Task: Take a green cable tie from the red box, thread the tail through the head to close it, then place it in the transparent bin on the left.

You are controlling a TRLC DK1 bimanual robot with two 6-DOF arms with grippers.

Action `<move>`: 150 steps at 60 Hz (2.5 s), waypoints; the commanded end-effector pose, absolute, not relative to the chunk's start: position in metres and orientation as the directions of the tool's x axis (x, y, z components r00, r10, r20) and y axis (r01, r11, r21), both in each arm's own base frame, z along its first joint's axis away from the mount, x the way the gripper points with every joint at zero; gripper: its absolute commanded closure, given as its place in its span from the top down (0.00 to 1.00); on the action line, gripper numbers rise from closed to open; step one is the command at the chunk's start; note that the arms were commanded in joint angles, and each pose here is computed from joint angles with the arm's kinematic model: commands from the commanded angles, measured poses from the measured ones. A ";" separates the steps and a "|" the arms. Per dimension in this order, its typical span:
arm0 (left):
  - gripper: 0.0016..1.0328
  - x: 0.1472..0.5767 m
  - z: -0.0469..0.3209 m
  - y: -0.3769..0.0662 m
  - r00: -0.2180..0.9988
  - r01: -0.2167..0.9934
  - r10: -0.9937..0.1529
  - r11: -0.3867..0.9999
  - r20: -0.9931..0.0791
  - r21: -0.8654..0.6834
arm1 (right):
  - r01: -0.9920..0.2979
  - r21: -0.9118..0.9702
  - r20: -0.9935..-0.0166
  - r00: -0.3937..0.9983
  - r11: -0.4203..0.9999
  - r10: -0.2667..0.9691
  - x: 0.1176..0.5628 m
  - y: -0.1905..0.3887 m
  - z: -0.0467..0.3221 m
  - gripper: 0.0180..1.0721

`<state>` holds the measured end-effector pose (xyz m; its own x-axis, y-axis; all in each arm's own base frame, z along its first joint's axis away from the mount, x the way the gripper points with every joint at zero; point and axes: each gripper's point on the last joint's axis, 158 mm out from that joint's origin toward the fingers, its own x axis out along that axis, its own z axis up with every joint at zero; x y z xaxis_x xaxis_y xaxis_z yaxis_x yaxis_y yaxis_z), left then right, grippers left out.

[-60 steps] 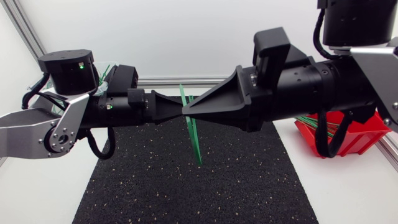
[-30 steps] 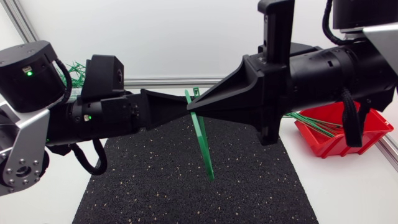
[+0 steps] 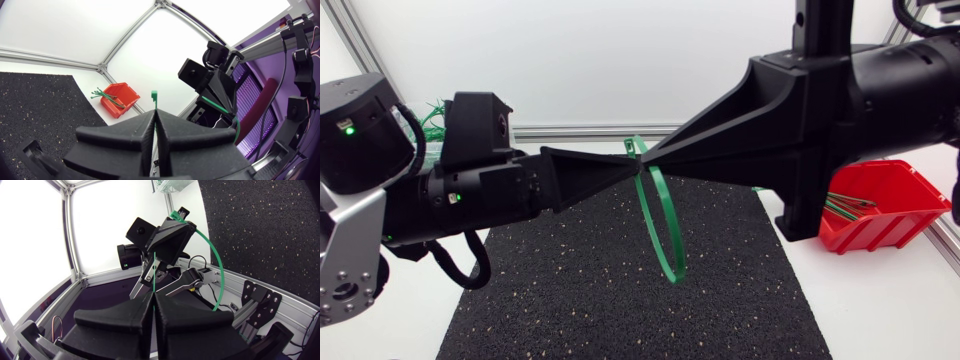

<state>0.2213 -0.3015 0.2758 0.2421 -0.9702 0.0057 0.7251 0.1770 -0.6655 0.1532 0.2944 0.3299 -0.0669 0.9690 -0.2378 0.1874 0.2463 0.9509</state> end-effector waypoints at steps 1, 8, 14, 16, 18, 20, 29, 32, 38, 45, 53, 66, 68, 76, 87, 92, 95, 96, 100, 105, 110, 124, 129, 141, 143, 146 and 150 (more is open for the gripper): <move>0.03 0.215 0.276 -0.301 0.241 0.750 -0.970 0.175 0.017 -0.638 | 0.226 0.942 -0.239 -0.073 0.250 0.968 0.155 0.296 0.336 0.05; 0.03 0.213 0.275 -0.301 0.237 0.769 -0.971 0.177 0.016 -0.614 | 0.255 0.930 -0.255 -0.075 0.266 0.964 0.158 0.297 0.330 0.05; 0.03 0.213 0.276 -0.302 0.237 0.790 -0.971 0.182 0.018 -0.585 | 0.267 0.924 -0.262 -0.080 0.273 0.962 0.159 0.298 0.324 0.05; 0.03 0.213 0.276 -0.302 0.237 0.797 -0.971 0.183 0.018 -0.575 | 0.271 0.922 -0.263 -0.081 0.275 0.961 0.160 0.298 0.324 0.05; 0.03 0.214 0.276 -0.302 0.240 0.800 -0.971 0.187 0.018 -0.570 | 0.276 0.920 -0.266 -0.080 0.278 0.961 0.162 0.298 0.322 0.05; 0.03 0.214 0.277 -0.301 0.243 0.803 -0.970 0.189 0.019 -0.566 | 0.281 0.918 -0.269 -0.082 0.281 0.960 0.162 0.299 0.320 0.05; 0.03 0.210 0.285 -0.301 0.254 0.821 -0.966 0.194 0.039 -0.536 | 0.294 0.912 -0.274 -0.076 0.284 0.959 0.167 0.299 0.316 0.05; 0.03 0.206 0.287 -0.301 0.254 0.828 -0.966 0.193 0.045 -0.527 | 0.291 0.914 -0.272 -0.075 0.282 0.959 0.167 0.299 0.317 0.05; 0.03 0.203 0.287 -0.302 0.256 0.832 -0.965 0.194 0.050 -0.519 | 0.282 0.919 -0.266 -0.072 0.275 0.961 0.167 0.298 0.320 0.05; 0.03 0.200 0.288 -0.303 0.253 0.833 -0.966 0.192 0.050 -0.519 | 0.272 0.924 -0.260 -0.070 0.269 0.963 0.166 0.298 0.323 0.05; 0.03 0.198 0.286 -0.303 0.249 0.833 -0.967 0.189 0.047 -0.521 | 0.251 0.933 -0.248 -0.065 0.256 0.967 0.163 0.297 0.328 0.05; 0.03 0.197 0.285 -0.303 0.248 0.831 -0.968 0.189 0.044 -0.523 | 0.248 0.935 -0.246 -0.061 0.253 0.967 0.164 0.296 0.328 0.05; 0.03 0.196 0.285 -0.303 0.245 0.831 -0.969 0.187 0.044 -0.523 | 0.248 0.935 -0.246 -0.061 0.254 0.967 0.164 0.297 0.327 0.05; 0.03 0.197 0.287 -0.303 0.249 0.832 -0.967 0.189 0.046 -0.522 | 0.252 0.933 -0.248 -0.062 0.255 0.967 0.165 0.297 0.324 0.05; 0.03 0.198 0.289 -0.304 0.252 0.832 -0.966 0.191 0.049 -0.520 | 0.259 0.931 -0.249 -0.062 0.256 0.967 0.165 0.297 0.321 0.05; 0.03 0.198 0.289 -0.304 0.252 0.832 -0.966 0.191 0.049 -0.520 | 0.264 0.932 -0.243 -0.059 0.250 0.968 0.167 0.298 0.320 0.05; 0.03 0.198 0.289 -0.304 0.251 0.832 -0.967 0.190 0.048 -0.521 | 0.265 0.931 -0.244 -0.060 0.251 0.968 0.167 0.298 0.318 0.05; 0.03 0.199 0.289 -0.304 0.254 0.831 -0.966 0.192 0.048 -0.521 | 0.265 0.931 -0.244 -0.060 0.251 0.968 0.167 0.298 0.318 0.05; 0.03 0.199 0.290 -0.304 0.255 0.831 -0.966 0.193 0.049 -0.522 | 0.267 0.930 -0.244 -0.060 0.251 0.968 0.167 0.298 0.317 0.05; 0.03 0.200 0.292 -0.303 0.258 0.831 -0.965 0.194 0.051 -0.521 | 0.271 0.928 -0.248 -0.060 0.255 0.967 0.167 0.298 0.315 0.05; 0.03 0.200 0.292 -0.304 0.256 0.831 -0.965 0.193 0.051 -0.521 | 0.274 0.927 -0.249 -0.060 0.255 0.967 0.167 0.298 0.314 0.05; 0.03 0.198 0.293 -0.303 0.253 0.833 -0.966 0.189 0.055 -0.520 | 0.272 0.928 -0.247 -0.058 0.253 0.967 0.169 0.299 0.312 0.05; 0.03 0.198 0.292 -0.303 0.255 0.831 -0.966 0.191 0.053 -0.522 | 0.274 0.927 -0.248 -0.058 0.255 0.967 0.168 0.299 0.311 0.05; 0.03 0.207 0.289 -0.303 0.270 0.825 -0.962 0.207 0.044 -0.526 | 0.267 0.932 -0.239 -0.056 0.245 0.969 0.164 0.296 0.316 0.05; 0.03 0.210 0.289 -0.302 0.276 0.823 -0.960 0.213 0.043 -0.527 | 0.270 0.931 -0.241 -0.057 0.247 0.969 0.164 0.296 0.314 0.05; 0.03 0.212 0.289 -0.302 0.280 0.822 -0.959 0.217 0.043 -0.526 | 0.270 0.931 -0.241 -0.057 0.247 0.969 0.164 0.296 0.314 0.05; 0.03 0.212 0.289 -0.302 0.282 0.821 -0.959 0.218 0.043 -0.527 | 0.270 0.931 -0.241 -0.057 0.247 0.969 0.164 0.296 0.313 0.05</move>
